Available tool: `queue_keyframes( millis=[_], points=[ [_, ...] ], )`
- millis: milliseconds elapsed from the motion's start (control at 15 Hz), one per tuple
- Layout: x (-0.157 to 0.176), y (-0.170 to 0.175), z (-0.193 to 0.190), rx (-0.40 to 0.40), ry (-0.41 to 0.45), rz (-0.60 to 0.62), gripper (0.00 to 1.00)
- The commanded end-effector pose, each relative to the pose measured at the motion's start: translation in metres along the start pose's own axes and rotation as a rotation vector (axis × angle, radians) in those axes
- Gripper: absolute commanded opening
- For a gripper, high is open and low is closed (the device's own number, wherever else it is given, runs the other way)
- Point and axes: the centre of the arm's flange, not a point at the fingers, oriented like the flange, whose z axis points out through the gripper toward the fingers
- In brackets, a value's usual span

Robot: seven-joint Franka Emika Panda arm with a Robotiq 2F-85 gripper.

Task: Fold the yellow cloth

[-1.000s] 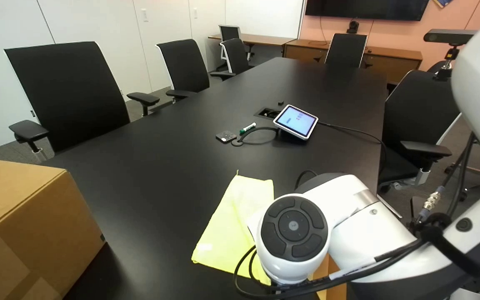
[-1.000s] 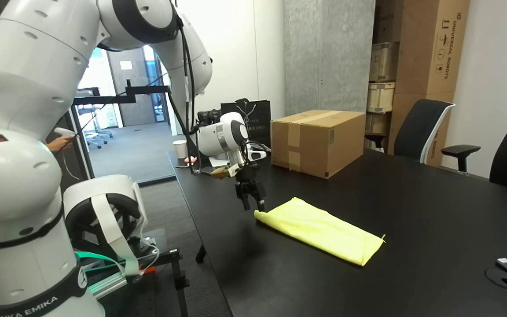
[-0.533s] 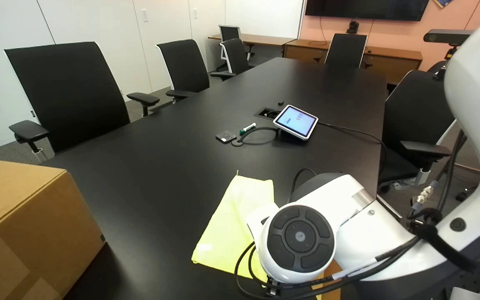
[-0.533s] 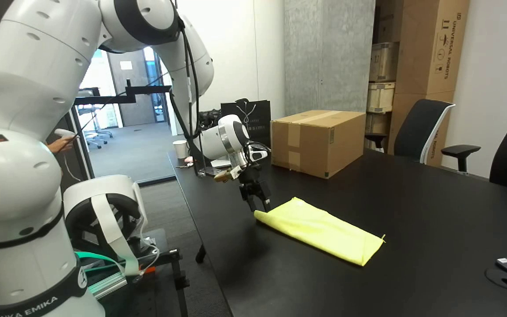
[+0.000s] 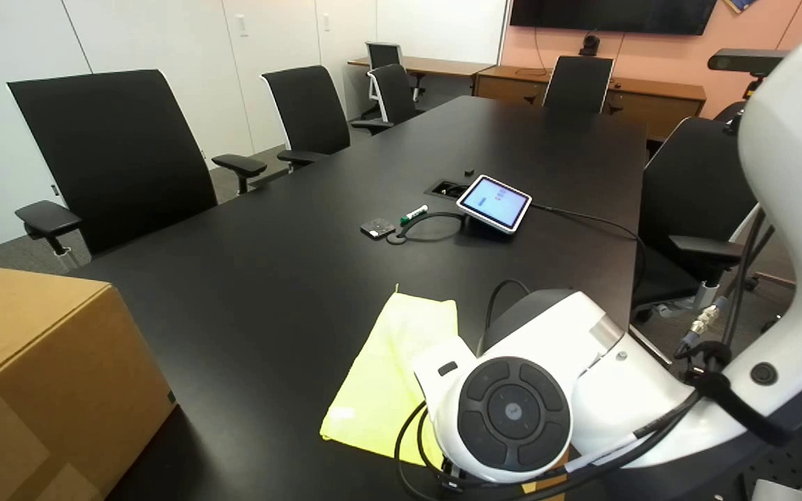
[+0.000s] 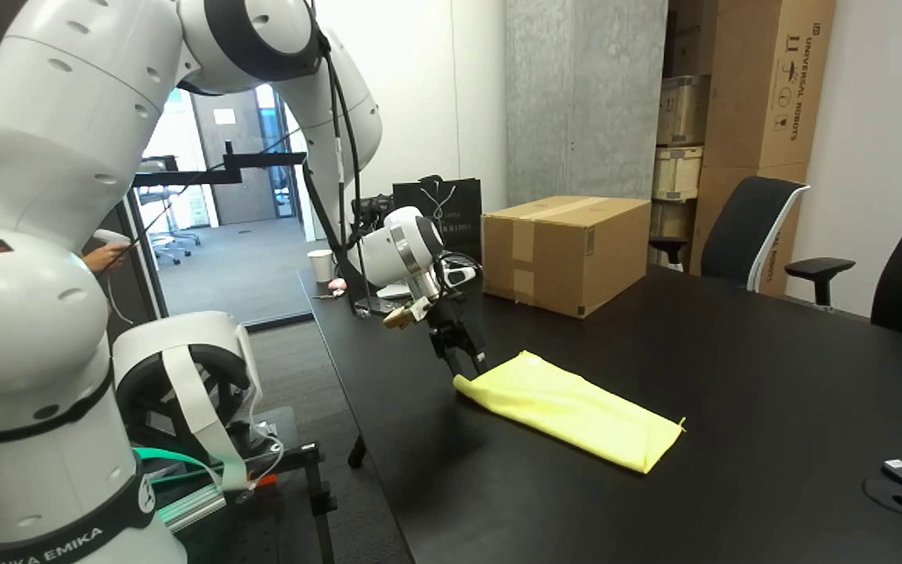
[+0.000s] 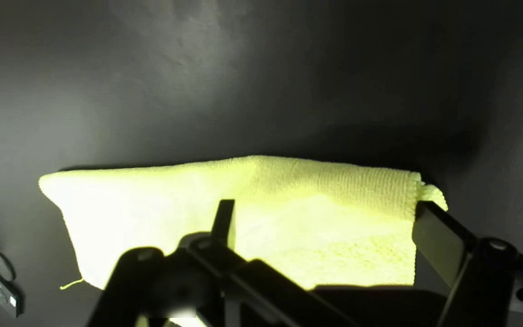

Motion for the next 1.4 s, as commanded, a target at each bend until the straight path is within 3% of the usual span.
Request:
queue_keyframes(
  millis=[0,533,1333],
  points=[
    [-0.001,-0.003,0.003,-0.007,0.01,0.009,1.0],
    [-0.009,-0.016,0.004,-0.007,0.014,-0.028,1.0],
    [0.005,0.003,0.013,-0.042,0.04,-0.004,0.98]
  ],
)
